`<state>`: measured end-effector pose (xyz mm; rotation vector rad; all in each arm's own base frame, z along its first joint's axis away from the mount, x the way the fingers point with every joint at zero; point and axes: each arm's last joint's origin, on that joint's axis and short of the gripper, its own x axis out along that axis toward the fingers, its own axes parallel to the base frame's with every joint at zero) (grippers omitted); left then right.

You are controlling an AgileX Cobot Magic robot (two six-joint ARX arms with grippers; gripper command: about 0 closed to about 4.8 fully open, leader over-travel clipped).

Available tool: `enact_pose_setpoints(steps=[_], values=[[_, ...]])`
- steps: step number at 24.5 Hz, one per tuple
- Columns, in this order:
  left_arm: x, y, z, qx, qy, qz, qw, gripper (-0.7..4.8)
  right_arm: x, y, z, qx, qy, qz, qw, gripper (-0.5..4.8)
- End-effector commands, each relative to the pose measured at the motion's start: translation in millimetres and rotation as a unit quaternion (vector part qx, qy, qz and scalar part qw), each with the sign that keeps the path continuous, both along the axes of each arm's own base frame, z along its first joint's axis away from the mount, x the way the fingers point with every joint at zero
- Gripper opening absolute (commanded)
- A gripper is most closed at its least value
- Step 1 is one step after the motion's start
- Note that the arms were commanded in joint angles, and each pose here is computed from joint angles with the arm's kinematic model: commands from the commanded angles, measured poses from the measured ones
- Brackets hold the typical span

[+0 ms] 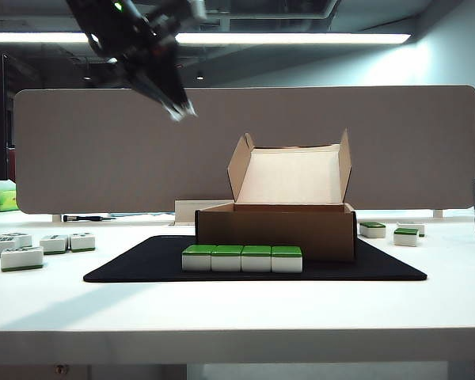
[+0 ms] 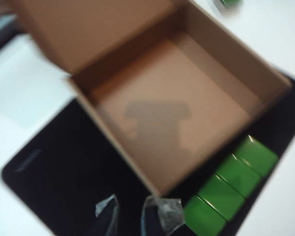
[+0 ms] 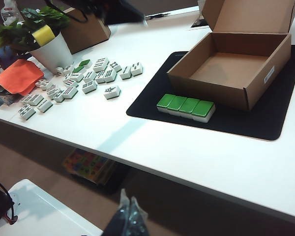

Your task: Pick up four mahjong tiles and put them into the paper box.

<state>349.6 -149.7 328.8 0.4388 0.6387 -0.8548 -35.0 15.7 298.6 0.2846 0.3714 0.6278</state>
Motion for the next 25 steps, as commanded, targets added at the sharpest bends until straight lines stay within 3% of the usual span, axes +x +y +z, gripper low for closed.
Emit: enact_pose_setpoints(steps=[1,5,6,8,19,25], values=[[-2.6,-19.2,-19.5,0.058,0.002,-0.081,0.995,0.83,-2.6,-0.1,0.9,-0.001,-0.013,0.000,1.000,-0.01],[-8.1,-41.1,-47.2,0.122,0.018,-0.180,0.976,1.93,-2.7,-0.1,0.9,-0.001,-0.013,0.000,1.000,-0.01],[-10.3,-49.0,-58.4,0.148,0.027,-0.207,0.967,2.52,-2.7,-0.1,0.9,-0.001,-0.013,0.001,1.000,-0.01],[-11.2,-58.0,-73.5,0.179,0.043,-0.222,0.957,3.06,-2.7,-0.1,0.9,-0.001,-0.013,0.000,1.000,-0.01],[-0.2,-71.2,-114.7,0.213,0.072,-0.234,0.946,3.10,-2.7,-0.1,0.9,-0.006,-0.017,0.002,1.000,-0.01],[4.7,-76.1,-121.9,0.210,0.058,-0.233,0.948,3.10,-2.6,-0.1,0.9,-0.008,-0.019,0.003,1.000,-0.01]])
